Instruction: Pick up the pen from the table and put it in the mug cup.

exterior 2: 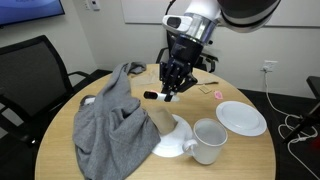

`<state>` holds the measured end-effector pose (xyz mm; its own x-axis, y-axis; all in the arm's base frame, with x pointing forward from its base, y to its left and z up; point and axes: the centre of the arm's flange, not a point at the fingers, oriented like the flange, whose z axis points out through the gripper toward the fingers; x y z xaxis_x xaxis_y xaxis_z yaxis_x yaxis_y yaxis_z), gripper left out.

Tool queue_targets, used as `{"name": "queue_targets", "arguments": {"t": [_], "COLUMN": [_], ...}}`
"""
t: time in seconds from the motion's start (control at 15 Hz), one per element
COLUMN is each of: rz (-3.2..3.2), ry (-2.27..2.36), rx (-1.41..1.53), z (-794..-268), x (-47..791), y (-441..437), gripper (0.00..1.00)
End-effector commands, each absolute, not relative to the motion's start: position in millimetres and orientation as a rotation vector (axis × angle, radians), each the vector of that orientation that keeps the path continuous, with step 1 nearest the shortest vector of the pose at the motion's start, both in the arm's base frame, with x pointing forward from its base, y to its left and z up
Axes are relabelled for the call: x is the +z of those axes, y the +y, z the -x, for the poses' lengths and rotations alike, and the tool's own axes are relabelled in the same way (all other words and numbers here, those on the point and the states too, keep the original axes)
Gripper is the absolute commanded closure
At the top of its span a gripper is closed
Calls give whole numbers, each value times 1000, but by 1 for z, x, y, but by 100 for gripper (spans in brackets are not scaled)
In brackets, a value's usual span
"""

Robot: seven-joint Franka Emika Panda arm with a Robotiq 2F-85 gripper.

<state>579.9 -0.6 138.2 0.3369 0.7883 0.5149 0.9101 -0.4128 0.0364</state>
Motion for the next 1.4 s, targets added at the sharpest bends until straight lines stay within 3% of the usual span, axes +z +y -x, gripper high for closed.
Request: {"name": "queue_targets", "arguments": {"t": [0.0,1.33], "rz": [2201,1739], "ry": [-1566,-1682], "rx": [-752,-771], "z": [-583,-566], "x": [139,158], "y": [-10,-8], "gripper": [95,95]}}
